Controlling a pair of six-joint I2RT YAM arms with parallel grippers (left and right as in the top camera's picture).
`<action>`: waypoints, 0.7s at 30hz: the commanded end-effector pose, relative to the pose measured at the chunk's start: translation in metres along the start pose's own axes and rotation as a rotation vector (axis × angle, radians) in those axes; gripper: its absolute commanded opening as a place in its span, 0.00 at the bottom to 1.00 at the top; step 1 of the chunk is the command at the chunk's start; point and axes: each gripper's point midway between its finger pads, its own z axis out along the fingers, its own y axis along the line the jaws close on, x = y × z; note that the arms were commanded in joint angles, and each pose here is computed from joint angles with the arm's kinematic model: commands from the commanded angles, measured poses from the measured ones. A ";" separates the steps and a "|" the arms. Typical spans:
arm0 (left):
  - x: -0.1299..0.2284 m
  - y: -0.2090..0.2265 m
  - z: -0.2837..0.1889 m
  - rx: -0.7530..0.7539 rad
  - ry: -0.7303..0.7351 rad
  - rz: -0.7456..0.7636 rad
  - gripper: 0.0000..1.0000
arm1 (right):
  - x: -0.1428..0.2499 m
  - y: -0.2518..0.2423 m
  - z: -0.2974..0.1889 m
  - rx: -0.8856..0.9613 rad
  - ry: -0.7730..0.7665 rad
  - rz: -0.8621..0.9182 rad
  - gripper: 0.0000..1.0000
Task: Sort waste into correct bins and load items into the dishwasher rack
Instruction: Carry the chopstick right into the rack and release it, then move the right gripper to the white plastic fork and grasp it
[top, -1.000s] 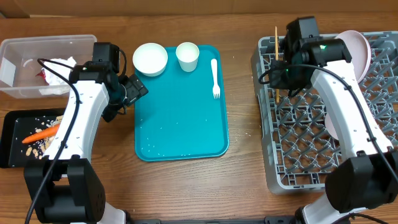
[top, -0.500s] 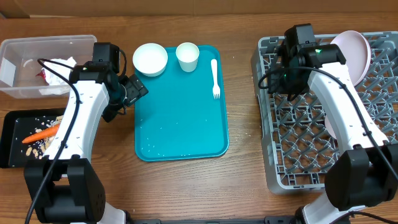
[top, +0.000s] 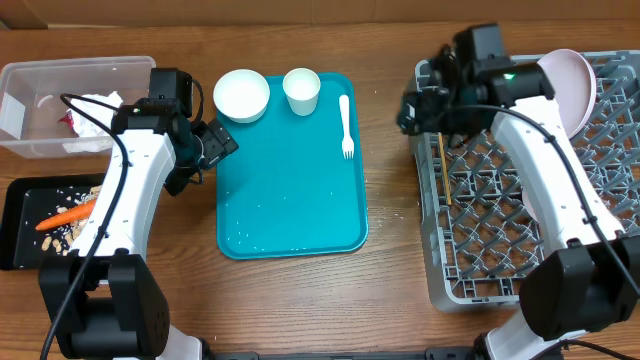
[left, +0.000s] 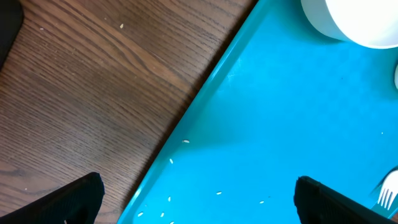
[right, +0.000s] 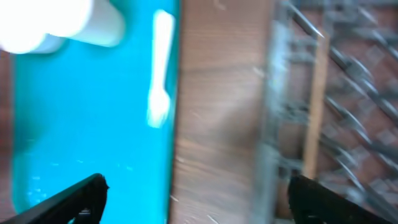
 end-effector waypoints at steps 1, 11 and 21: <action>0.001 -0.001 -0.003 -0.001 -0.011 0.010 1.00 | -0.011 0.048 -0.001 -0.101 -0.048 -0.051 0.99; 0.002 0.000 -0.003 -0.004 -0.007 0.010 1.00 | -0.030 0.097 0.080 0.024 -0.152 -0.092 1.00; 0.001 -0.001 -0.003 0.000 -0.013 0.010 1.00 | -0.010 0.086 0.173 0.089 -0.070 -0.090 1.00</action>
